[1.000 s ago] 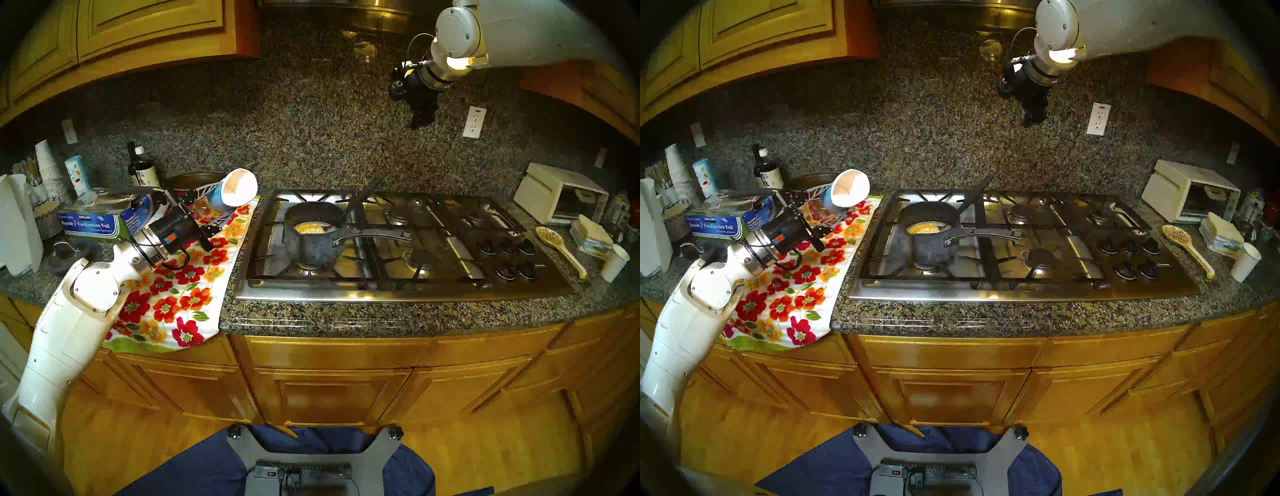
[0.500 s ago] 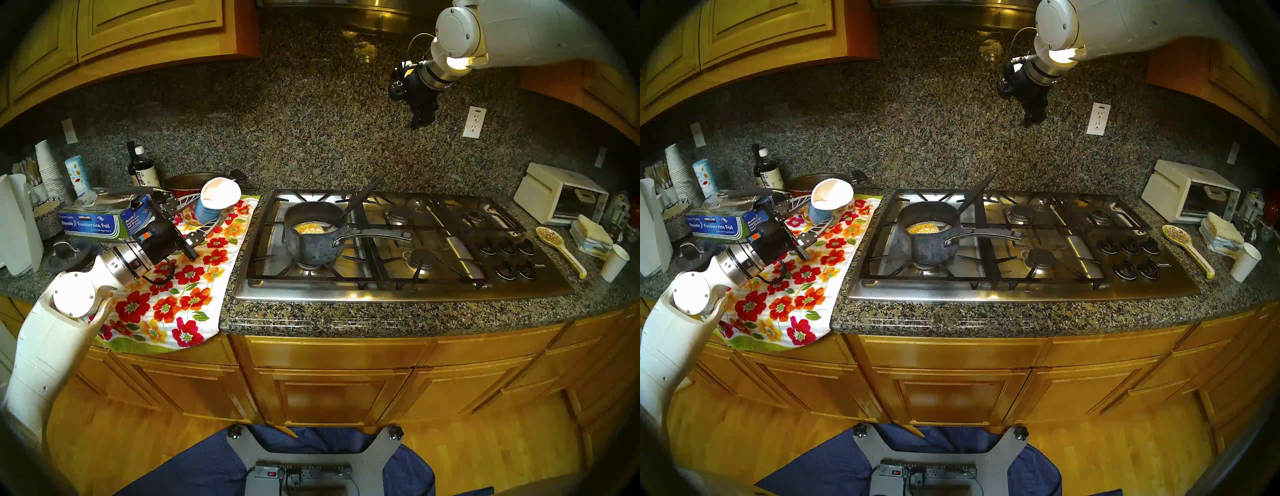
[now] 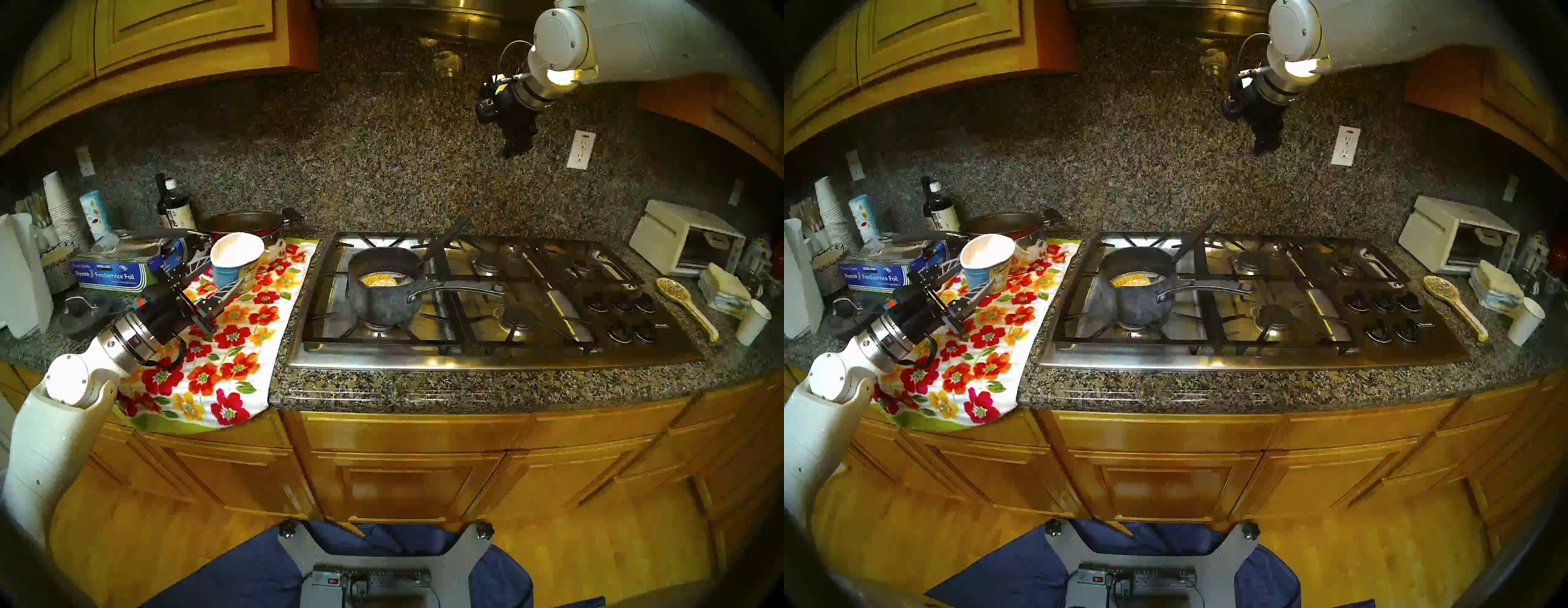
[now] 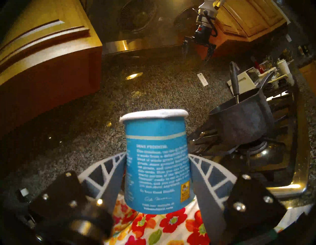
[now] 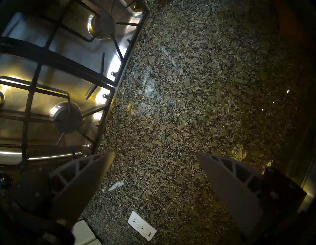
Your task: Pour oats into pot and stir with a spoon
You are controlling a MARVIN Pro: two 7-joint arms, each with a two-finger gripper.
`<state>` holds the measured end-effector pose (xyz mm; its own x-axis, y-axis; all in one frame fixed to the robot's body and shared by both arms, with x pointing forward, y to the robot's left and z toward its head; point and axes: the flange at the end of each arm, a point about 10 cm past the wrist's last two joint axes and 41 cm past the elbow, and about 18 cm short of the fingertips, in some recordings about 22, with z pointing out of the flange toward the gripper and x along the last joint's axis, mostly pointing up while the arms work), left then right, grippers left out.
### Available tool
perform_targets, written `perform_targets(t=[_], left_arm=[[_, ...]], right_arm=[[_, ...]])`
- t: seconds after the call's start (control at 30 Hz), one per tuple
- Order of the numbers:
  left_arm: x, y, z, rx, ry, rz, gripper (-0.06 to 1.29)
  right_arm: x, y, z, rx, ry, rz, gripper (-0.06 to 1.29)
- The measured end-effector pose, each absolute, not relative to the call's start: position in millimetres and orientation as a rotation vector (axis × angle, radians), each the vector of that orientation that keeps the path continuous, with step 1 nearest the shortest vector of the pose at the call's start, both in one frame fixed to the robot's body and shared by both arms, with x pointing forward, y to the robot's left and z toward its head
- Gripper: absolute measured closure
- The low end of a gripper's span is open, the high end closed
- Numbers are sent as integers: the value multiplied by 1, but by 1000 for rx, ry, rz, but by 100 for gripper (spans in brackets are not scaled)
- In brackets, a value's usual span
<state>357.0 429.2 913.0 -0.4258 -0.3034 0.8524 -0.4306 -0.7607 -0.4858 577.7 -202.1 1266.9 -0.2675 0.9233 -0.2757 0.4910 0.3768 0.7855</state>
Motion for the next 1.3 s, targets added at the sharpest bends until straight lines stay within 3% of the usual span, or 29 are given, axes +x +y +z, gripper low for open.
perform_targets(t=[0.53, 1.3], left_arm=[[348, 456, 886, 1554, -837, 2466, 51], [336, 455, 879, 1557, -851, 2384, 47]], right_arm=[[578, -202, 1267, 1222, 1899, 744, -3], [578, -202, 1267, 1222, 1897, 745, -3]])
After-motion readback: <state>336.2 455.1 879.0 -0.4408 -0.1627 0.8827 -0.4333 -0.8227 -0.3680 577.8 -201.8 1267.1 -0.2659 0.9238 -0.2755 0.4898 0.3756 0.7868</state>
